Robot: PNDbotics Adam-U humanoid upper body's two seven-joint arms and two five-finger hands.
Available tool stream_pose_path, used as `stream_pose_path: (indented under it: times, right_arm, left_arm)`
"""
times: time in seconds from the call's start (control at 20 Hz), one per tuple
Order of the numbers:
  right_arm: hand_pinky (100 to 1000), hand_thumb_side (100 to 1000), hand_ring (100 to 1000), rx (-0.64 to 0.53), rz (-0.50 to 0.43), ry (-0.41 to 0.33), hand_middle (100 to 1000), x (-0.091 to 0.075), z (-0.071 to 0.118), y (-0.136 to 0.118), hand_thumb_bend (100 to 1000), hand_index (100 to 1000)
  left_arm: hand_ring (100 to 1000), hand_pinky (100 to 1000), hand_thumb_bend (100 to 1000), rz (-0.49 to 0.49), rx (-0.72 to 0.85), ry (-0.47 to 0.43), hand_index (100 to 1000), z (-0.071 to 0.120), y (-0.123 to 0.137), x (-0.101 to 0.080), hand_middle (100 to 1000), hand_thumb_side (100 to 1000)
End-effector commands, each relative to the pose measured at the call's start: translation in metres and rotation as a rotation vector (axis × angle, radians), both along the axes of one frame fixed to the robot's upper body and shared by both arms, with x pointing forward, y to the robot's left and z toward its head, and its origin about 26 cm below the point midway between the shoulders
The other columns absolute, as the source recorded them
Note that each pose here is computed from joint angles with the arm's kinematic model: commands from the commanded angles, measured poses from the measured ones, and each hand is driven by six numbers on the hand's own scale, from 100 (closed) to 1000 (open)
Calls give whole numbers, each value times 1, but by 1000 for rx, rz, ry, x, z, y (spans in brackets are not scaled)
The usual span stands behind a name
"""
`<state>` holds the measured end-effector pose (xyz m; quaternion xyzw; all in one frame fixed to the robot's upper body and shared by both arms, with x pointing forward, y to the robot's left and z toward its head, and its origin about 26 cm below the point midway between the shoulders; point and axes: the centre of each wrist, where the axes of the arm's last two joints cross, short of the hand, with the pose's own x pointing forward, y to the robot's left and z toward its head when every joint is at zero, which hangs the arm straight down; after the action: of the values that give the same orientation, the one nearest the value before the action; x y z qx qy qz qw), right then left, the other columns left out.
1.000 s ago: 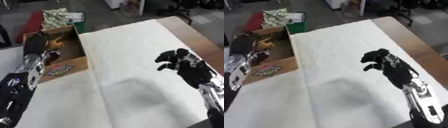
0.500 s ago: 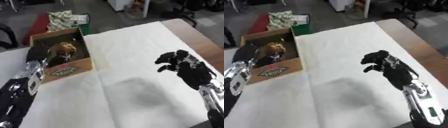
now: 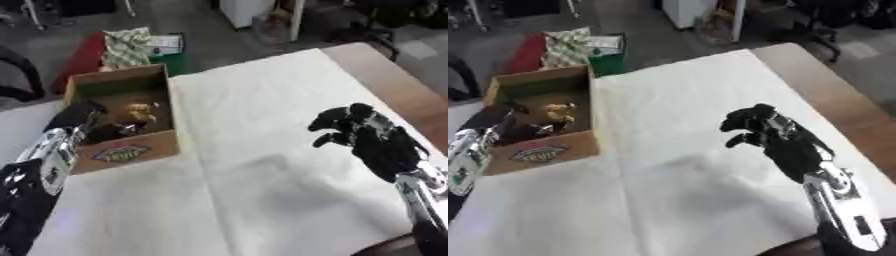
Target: Pick up objects on the table and place them in the box.
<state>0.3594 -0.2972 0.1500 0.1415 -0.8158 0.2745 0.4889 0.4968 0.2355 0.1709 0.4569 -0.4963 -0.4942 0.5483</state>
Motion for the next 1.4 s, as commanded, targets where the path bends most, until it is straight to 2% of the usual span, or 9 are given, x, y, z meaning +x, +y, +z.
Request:
stream_pose_path:
  times: [0.05, 0.35, 0.65, 0.95, 1.0, 1.15, 1.2, 1.4]
  right_arm:
    - [651, 950, 790, -13, -13, -17, 690, 0, 7, -5, 100, 771]
    - [651, 948, 790, -12, -20, -6, 689, -1, 4, -6, 100, 770]
    - [651, 947, 790, -12, -22, -1, 689, -2, 3, -7, 100, 770]
    - [651, 945, 790, -10, -33, 5, 688, -3, 0, -10, 100, 770]
    - [651, 944, 790, -10, -35, 6, 688, -3, 0, -11, 100, 770]
    - [651, 943, 790, -8, -43, 9, 688, -4, -2, -13, 100, 770]
    - [651, 943, 790, -8, -47, 10, 688, -5, -2, -14, 100, 770]
    - [650, 940, 789, -3, -59, 13, 688, -6, -4, -17, 100, 770]
  left_arm:
    - [885, 841, 907, -28, 47, -47, 868, 36, 11, 0, 876, 1000]
    - [873, 832, 859, -96, 100, -97, 863, 76, 11, -10, 865, 961]
    - [866, 828, 816, -124, 131, -130, 859, 108, 11, -26, 859, 926]
    - [857, 823, 767, -165, 137, -165, 853, 145, 28, -51, 851, 878]
    - [853, 818, 730, -171, 142, -169, 851, 150, 33, -56, 848, 856]
    - [850, 815, 669, -181, 152, -171, 847, 162, 51, -72, 845, 797]
    - [843, 808, 620, -180, 153, -175, 842, 164, 58, -78, 839, 758]
    - [826, 791, 517, -188, 120, -204, 829, 160, 76, -99, 823, 711]
